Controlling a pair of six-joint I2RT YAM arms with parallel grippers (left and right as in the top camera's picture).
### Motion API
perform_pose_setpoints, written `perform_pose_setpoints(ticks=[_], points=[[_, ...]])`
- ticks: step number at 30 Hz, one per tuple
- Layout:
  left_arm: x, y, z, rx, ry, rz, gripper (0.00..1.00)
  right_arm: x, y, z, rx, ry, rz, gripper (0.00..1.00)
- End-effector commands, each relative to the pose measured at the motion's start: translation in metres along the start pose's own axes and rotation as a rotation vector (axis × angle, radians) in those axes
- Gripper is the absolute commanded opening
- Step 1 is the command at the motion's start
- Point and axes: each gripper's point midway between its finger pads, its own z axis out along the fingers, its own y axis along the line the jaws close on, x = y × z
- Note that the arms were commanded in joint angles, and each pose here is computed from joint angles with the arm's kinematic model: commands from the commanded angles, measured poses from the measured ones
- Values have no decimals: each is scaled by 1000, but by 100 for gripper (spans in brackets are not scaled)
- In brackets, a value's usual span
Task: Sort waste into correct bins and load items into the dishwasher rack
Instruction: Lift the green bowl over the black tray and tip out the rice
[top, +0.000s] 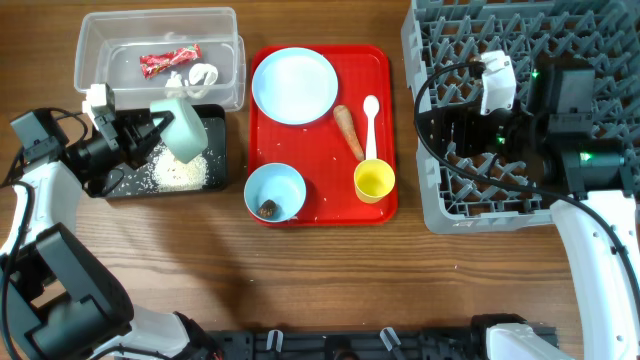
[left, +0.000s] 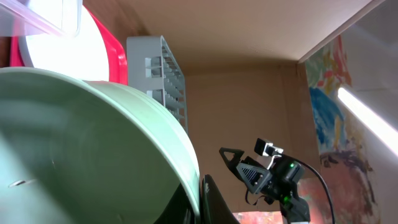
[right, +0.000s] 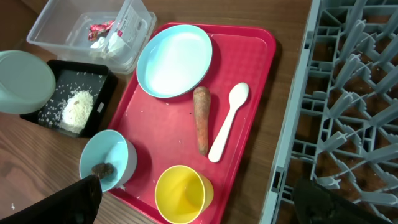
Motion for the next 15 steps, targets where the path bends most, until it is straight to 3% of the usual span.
perform_pose_setpoints(ticks=[1, 4, 6, 11, 15], points=[[2, -9, -2, 24, 2, -36, 4, -2, 2, 3, -19, 2, 4, 100], [-1, -1, -2, -24, -18, -157, 4, -3, 2, 3, -19, -1, 1, 100], [-9, 15, -4, -113, -62, -153, 4, -3, 2, 3, -19, -4, 0, 100], [-6, -12, -1, 18, 5, -250, 4, -3, 2, 3, -19, -4, 0, 100], [-6, -16, 5, 22, 23, -210, 4, -2, 2, 3, -19, 0, 2, 100]])
